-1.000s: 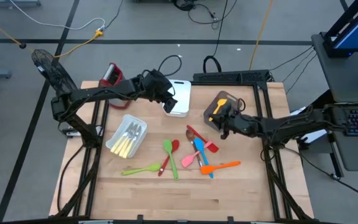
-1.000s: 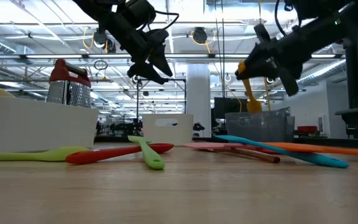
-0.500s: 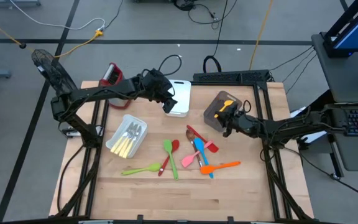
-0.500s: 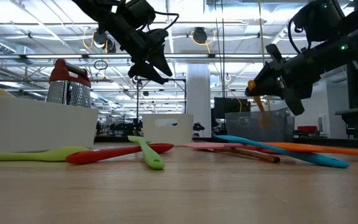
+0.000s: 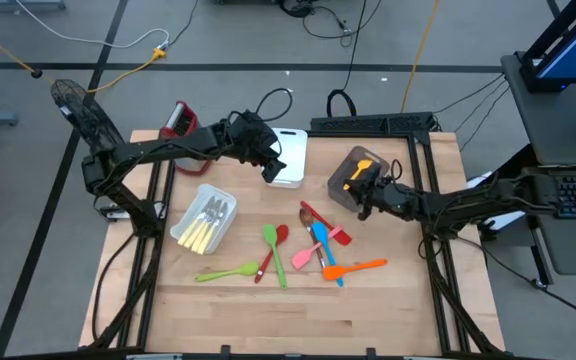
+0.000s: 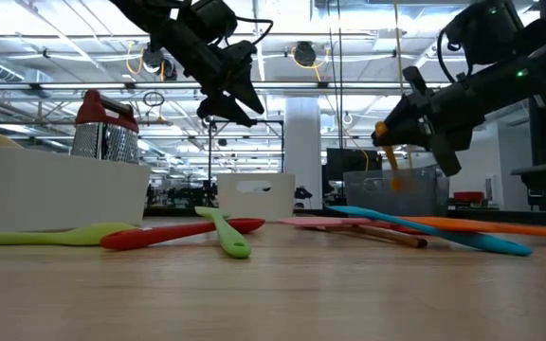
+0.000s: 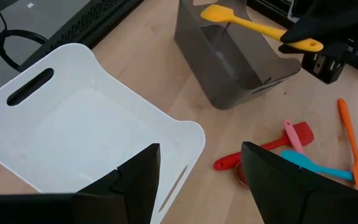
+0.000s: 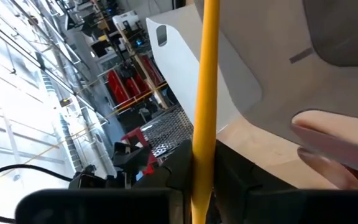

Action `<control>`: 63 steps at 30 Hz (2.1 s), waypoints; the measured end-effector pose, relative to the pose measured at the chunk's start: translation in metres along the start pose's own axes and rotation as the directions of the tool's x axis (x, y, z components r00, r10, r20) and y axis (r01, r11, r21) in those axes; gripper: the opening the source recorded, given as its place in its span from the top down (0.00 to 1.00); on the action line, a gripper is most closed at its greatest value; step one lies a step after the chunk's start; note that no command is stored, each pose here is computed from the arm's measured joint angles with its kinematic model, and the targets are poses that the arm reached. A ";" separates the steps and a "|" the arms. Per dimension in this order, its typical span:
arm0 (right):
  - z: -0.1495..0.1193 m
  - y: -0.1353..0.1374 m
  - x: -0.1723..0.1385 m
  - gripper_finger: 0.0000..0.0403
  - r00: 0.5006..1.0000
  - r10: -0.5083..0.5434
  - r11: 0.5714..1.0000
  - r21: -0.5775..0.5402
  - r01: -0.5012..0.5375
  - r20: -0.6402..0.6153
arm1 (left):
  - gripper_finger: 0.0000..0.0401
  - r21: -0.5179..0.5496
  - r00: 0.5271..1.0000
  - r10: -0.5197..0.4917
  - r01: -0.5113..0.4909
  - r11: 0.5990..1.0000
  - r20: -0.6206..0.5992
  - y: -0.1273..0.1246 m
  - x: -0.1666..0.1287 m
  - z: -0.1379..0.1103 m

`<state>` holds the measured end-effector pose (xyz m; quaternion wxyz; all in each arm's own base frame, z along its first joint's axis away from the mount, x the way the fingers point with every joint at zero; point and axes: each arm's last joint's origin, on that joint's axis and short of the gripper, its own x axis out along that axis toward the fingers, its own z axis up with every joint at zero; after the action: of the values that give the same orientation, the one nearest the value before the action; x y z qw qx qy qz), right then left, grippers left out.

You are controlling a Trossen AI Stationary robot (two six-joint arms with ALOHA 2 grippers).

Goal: Pick & Place Kitchen Items
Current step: Put the yellow spatula into the black bin, then put the orange spatula into the black bin

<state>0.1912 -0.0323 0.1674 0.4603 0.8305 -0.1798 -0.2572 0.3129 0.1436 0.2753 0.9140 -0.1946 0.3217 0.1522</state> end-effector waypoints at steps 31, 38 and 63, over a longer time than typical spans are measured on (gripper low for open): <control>-0.004 0.002 0.009 0.67 0.996 0.046 0.998 -0.045 -0.049 -0.073 | 0.43 0.006 1.000 0.000 0.000 1.000 -0.007 0.000 0.000 -0.001; -0.010 0.011 0.008 0.57 0.982 0.136 0.988 -0.059 -0.144 -0.132 | 0.43 0.006 1.000 0.000 0.000 1.000 -0.007 0.000 0.000 -0.001; -0.036 0.040 -0.012 0.83 0.702 0.243 0.717 -0.363 -0.595 -0.670 | 0.43 -0.037 0.975 -0.188 0.185 0.982 -0.121 -0.023 0.002 -0.012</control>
<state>0.2001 -0.0219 0.2205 0.7601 0.6284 -0.1421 0.0845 0.3176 0.1178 0.2708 0.9001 -0.2447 0.3560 0.0576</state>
